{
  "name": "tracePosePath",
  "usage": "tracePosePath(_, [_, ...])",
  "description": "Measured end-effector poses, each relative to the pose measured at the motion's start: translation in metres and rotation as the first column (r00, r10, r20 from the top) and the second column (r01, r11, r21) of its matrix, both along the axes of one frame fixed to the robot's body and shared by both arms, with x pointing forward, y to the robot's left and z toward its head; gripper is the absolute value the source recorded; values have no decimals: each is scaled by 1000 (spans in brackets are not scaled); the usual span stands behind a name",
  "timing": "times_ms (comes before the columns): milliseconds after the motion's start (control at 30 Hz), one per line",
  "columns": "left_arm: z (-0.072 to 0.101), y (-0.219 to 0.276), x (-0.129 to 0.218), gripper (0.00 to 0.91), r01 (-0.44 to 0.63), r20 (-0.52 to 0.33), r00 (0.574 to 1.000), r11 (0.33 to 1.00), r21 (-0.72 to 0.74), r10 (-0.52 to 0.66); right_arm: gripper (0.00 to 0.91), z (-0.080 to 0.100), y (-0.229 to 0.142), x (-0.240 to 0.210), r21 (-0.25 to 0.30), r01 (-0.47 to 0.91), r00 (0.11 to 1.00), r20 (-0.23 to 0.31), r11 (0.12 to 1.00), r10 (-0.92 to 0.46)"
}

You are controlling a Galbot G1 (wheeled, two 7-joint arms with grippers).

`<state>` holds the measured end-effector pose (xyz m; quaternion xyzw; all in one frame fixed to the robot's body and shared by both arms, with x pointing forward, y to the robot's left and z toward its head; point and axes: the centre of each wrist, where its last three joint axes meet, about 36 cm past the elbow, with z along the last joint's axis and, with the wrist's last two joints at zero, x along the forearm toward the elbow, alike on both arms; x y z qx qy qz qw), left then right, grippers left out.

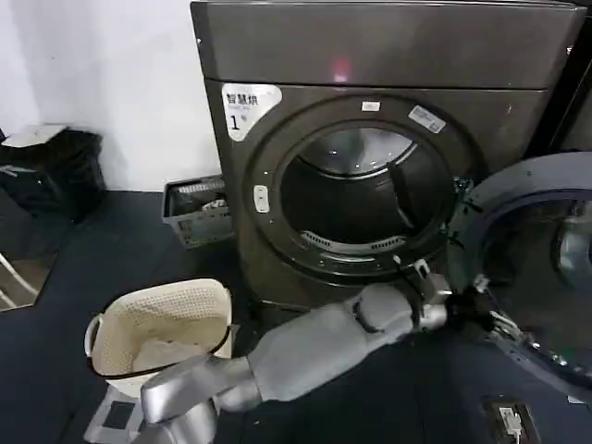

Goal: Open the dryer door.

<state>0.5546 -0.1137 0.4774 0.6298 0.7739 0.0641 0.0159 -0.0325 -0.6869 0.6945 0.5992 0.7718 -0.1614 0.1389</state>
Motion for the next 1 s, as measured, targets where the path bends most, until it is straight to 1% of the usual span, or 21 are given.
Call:
tracePosePath(133, [-15, 6, 10, 907, -32, -1, 999, 999, 10, 32, 907, 0, 1, -3, -5, 2, 1000, -4, 1000, -2])
tracePosePath(233, [-21, 8, 12, 907, -43, 4, 999, 999, 10, 43, 907, -1, 2, -4, -7, -1, 1000, -7, 1000, 1])
tracePosePath(400, [-27, 9, 11, 907, -38, 13, 999, 999, -24, 38, 907, -3, 1, -2, -4, -8, 1000, -6, 1000, 8])
tracePosePath(567, [-27, 8, 8, 907, -21, 36, 999, 997, -74, 24, 907, -3, -2, 2, -3, -15, 1000, -2, 1000, 15])
tracePosePath(667, [-25, 5, 3, 907, -15, 22, 1000, 994, -104, 17, 907, -3, -3, 6, -7, -23, 1000, -4, 1000, 23])
tracePosePath(800, [-25, 4, -2, 907, -2, 35, 999, 987, -161, 8, 907, -3, -5, 7, -8, -28, 1000, -6, 1000, 28])
tracePosePath(933, [-24, 2, -10, 907, -8, 27, 1000, 957, -289, 17, 907, -2, -6, 10, -8, -36, 999, -9, 999, 36])
tracePosePath(1000, [-21, 1, -14, 907, -7, 39, 999, 938, -346, 22, 907, 0, -7, 11, -22, -28, 1000, 1, 999, 28])
